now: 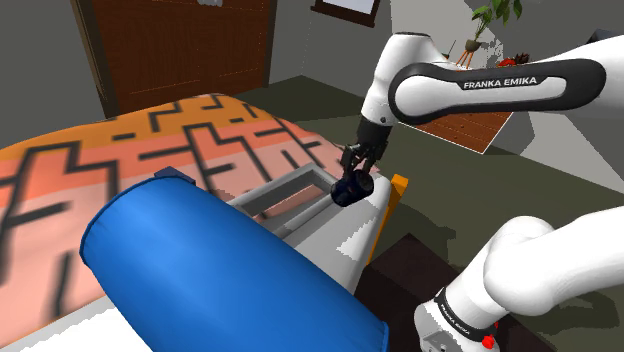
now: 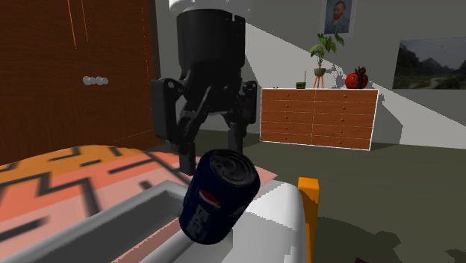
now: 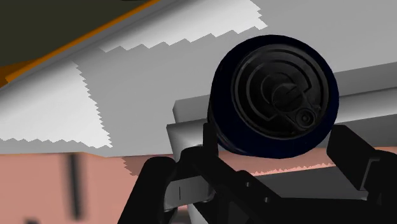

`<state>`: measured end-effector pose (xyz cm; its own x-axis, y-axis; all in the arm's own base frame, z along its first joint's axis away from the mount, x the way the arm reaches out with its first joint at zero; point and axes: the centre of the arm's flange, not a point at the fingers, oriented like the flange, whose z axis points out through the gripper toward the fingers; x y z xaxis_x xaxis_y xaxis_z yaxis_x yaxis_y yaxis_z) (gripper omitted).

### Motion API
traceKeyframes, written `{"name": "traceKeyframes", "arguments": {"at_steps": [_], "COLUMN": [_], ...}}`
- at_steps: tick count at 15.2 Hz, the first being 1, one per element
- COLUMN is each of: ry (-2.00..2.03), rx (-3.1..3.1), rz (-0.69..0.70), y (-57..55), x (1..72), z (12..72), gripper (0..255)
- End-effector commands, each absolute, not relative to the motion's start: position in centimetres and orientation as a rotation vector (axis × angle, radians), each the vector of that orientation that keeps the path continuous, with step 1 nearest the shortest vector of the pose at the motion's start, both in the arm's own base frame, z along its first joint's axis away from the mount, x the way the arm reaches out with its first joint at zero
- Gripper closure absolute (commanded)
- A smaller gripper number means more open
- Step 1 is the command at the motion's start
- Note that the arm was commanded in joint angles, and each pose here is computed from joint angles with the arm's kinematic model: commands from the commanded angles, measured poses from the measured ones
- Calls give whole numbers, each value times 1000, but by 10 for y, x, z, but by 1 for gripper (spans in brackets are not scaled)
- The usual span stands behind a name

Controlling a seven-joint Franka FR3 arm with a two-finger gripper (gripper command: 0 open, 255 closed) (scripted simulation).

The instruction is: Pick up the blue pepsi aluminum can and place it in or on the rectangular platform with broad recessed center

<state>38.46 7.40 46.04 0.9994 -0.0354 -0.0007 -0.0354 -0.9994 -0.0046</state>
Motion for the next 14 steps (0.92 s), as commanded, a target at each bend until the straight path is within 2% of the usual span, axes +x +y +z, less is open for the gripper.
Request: {"name": "traceKeyframes", "arguments": {"at_steps": [1,11,14], "ry": [55,55,55], "rx": [-3136,-3136,-3136], "rz": [1,1,1], "y": [74,74,97], "x": [385,385,415], "z": [472,520,531], "gripper": [255,255,255]}}
